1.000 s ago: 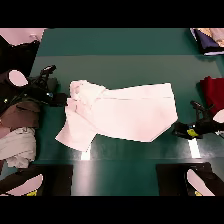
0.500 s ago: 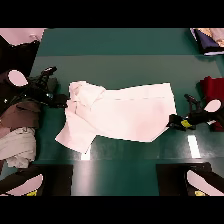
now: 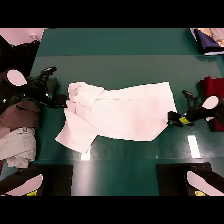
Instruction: Fold the shirts.
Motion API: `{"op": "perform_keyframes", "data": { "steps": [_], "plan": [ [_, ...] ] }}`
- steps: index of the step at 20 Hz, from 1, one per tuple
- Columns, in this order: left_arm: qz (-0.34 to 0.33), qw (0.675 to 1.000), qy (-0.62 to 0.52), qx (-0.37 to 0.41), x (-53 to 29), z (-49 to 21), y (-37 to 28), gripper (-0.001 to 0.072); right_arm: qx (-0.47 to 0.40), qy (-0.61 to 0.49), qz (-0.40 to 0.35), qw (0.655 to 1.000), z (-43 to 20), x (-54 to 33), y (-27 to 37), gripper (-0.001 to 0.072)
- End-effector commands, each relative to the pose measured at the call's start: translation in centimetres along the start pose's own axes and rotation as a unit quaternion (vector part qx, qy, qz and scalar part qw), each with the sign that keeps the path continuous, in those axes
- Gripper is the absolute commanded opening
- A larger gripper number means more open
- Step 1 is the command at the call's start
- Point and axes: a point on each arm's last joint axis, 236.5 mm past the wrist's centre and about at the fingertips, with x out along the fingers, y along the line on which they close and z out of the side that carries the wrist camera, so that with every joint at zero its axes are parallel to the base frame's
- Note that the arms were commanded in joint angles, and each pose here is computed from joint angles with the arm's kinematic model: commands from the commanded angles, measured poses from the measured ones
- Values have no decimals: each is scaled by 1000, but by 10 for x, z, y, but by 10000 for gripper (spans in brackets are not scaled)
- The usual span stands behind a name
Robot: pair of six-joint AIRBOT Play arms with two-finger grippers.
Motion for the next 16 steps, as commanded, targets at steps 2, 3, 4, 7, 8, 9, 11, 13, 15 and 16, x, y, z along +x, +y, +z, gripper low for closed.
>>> {"op": "perform_keyframes", "data": {
  "steps": [2, 3, 4, 7, 8, 9, 11, 13, 15, 16],
  "plan": [
    [4, 997, -69, 23, -43, 11, -14, 28, -28, -44, 13, 999, -18, -51, 15, 14],
    [4, 996, -89, 30, -58, 10, -21, 28, -31, -58, 17, 998, -23, -65, 17, 14],
    [1, 993, -114, 37, -76, 9, -29, 28, -30, -77, 20, 996, -26, -83, 20, 14],
    [0, 971, -232, 63, -147, 17, -54, 28, -52, -217, 36, 974, -5, -164, 43, 14],
    [-2, 954, -289, 75, -184, 25, -67, 28, -66, -284, 41, 956, 5, -203, 54, 14],
    [-4, 935, -343, 86, -222, 32, -80, 29, -80, -348, 48, 933, 12, -242, 66, 14],
    [-9, 884, -453, 116, -308, 36, -111, 28, -104, -470, 63, 874, 15, -325, 89, 14],
    [-13, 830, -539, 146, -390, 26, -141, 29, -125, -570, 73, 809, 0, -403, 108, 13],
    [-18, 775, -607, 172, -461, 3, -168, 29, -140, -637, 83, 754, -25, -461, 122, 13],
    [-20, 753, -633, 181, -487, -10, -177, 29, -146, -658, 87, 733, -37, -481, 128, 13]
  ]
}}
